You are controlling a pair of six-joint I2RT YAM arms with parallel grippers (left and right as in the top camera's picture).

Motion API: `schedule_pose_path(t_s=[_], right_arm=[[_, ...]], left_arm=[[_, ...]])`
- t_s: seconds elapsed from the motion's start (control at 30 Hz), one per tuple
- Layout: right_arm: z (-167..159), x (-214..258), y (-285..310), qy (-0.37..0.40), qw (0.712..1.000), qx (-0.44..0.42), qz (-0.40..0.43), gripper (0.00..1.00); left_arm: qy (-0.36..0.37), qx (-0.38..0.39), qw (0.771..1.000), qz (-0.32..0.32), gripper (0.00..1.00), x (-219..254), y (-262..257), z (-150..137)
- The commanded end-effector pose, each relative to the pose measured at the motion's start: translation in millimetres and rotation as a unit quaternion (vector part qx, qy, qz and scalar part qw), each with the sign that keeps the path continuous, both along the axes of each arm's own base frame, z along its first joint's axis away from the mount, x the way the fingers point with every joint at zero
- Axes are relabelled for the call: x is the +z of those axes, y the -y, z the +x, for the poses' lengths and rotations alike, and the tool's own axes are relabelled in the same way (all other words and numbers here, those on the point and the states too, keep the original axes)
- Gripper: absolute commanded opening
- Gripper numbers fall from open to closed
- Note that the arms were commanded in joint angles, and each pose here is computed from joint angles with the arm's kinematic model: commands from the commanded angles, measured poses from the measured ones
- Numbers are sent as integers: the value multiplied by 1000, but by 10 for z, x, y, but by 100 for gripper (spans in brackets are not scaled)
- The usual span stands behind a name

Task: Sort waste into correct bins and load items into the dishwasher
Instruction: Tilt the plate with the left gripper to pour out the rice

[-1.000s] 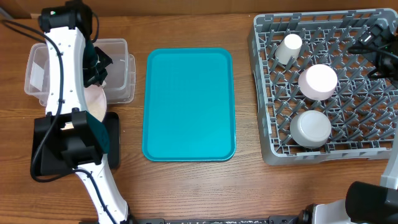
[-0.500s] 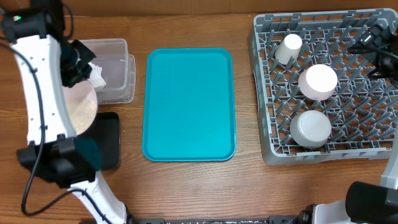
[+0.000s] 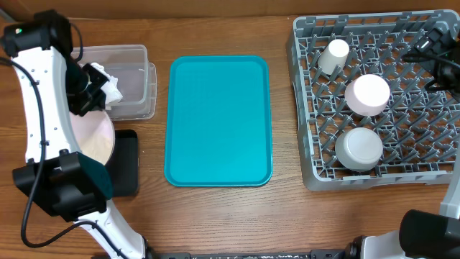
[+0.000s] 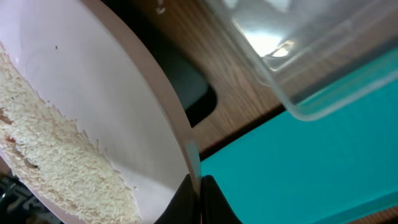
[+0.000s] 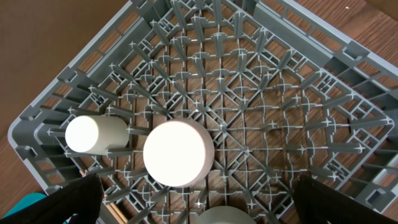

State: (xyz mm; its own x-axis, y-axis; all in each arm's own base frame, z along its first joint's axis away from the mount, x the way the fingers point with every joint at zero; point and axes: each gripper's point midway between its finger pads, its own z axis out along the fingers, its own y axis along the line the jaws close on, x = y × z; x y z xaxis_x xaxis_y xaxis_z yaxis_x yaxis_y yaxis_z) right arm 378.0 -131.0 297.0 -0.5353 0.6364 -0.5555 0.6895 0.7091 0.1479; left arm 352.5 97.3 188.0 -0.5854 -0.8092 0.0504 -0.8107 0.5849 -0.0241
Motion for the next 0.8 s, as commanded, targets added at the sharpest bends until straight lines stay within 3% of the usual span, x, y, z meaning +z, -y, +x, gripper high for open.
schedule_pose_path(t_s=[0.0, 0.5, 0.77], right_arm=[[1, 51, 27, 8, 1000, -6, -5, 100], [1, 51, 27, 8, 1000, -6, -5, 100], [1, 51, 27, 8, 1000, -6, -5, 100]], left_arm=[[-7, 30, 1000, -8, 4, -28, -142, -95], [80, -45, 992, -90, 4, 26, -92, 144], [95, -58, 988, -103, 4, 44, -50, 189]])
